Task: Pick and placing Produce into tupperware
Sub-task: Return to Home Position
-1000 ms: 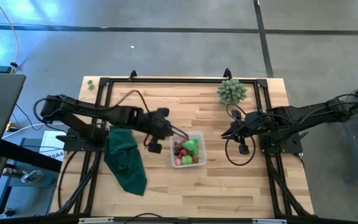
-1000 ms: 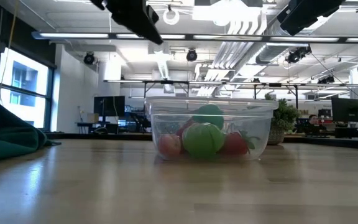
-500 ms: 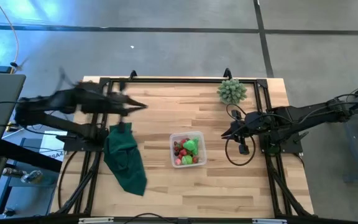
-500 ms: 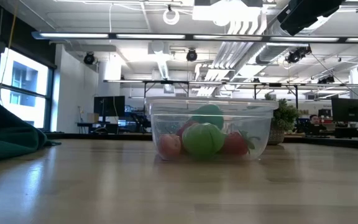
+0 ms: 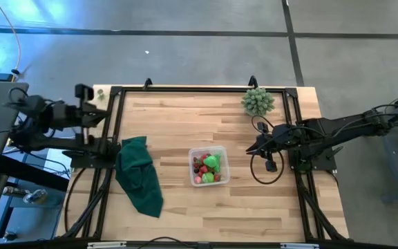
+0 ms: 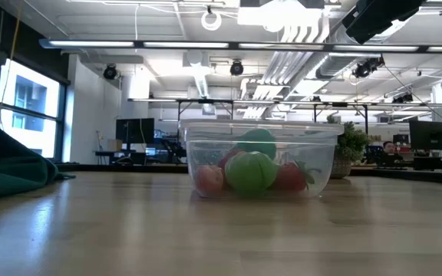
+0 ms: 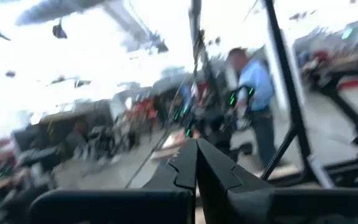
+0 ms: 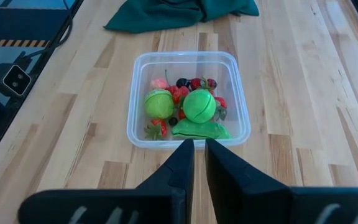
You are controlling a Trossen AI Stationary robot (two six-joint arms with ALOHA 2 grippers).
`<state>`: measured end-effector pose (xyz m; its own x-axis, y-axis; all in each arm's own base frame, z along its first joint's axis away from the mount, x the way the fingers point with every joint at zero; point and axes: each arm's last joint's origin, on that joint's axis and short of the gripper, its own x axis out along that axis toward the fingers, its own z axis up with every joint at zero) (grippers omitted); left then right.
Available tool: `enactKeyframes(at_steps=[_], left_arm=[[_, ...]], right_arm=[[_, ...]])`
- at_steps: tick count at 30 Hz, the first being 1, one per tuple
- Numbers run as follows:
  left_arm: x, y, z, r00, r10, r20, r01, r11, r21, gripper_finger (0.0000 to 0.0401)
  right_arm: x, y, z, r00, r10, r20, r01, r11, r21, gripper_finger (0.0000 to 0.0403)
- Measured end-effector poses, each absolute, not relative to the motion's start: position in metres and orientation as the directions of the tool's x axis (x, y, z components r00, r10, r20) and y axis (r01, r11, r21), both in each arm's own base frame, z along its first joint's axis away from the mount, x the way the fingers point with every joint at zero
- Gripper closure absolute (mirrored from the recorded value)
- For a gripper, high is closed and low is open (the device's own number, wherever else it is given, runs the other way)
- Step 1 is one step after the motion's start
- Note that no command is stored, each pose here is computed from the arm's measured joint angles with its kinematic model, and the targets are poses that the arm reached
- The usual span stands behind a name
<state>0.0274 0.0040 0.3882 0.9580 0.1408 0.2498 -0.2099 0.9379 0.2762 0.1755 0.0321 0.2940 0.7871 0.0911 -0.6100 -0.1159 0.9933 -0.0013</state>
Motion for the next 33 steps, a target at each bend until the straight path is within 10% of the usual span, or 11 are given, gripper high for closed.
enactKeyframes(at_steps=[22, 33], left_arm=[[0.032, 0.004, 0.325, 0.829, 0.096, 0.551, -0.248, 0.946, 0.208, 0.0401], [0.077, 0.009, 0.25, 0.874, 0.136, 0.466, -0.212, 0.97, 0.115, 0.0401]], right_arm=[[0.176, 0.032, 0.294, 0.787, 0.091, -0.61, -0.116, 0.993, -0.001, 0.0373], [0.176, 0.032, 0.294, 0.787, 0.091, -0.61, -0.116, 0.993, -0.001, 0.0373]])
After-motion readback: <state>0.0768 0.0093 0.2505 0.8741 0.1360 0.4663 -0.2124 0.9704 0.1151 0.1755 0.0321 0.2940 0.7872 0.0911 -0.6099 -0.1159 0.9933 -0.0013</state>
